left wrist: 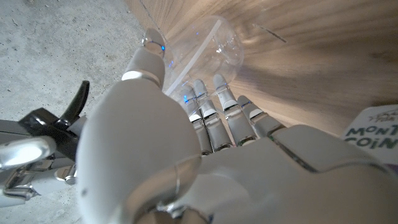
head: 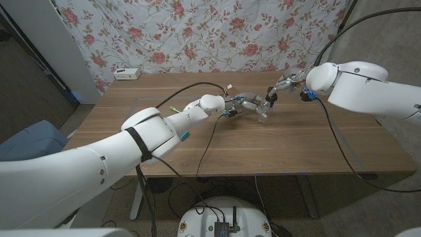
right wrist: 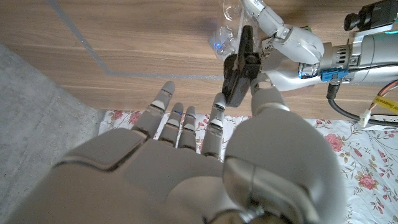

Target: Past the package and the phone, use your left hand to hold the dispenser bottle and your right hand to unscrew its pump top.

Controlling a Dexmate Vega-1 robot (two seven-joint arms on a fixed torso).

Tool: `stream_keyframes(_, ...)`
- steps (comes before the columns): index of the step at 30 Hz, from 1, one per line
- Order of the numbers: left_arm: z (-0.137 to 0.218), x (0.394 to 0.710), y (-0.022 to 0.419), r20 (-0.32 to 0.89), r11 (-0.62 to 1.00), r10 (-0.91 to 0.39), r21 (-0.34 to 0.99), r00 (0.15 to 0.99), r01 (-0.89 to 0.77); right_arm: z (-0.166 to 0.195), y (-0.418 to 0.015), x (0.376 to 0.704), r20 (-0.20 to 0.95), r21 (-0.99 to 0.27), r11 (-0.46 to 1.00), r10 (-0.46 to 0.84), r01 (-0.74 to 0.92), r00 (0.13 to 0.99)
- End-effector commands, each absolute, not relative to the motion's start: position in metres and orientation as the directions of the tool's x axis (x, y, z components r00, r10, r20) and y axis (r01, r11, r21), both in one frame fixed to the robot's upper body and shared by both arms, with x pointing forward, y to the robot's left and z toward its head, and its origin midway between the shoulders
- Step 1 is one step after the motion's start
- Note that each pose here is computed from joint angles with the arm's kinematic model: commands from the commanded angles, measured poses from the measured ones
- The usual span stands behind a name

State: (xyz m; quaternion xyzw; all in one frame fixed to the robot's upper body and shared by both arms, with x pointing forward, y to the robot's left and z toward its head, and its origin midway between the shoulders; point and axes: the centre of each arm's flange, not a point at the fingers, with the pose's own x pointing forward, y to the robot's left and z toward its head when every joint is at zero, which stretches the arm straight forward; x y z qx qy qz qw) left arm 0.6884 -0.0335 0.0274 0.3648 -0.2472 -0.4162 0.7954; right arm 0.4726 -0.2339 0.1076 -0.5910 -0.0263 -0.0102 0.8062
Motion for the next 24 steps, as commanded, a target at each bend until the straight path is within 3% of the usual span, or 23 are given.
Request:
stream_keyframes(1,0.0261,0.6857,-0.0370,0.091,0.379,-0.850,0.789,0.518,0.483,0.1087,-0.2334,0.4715,0.072,-0.955,0.292,0.031,0.060,0.997)
stream_keyframes(24,0.0247,0.6874,-0.0405,0.080,0.385,-0.841,0.784,0.535,0.488,0.1056,-0.2406,0.4748,0.140,-0.949,0.284,-0.002,0.135,0.990)
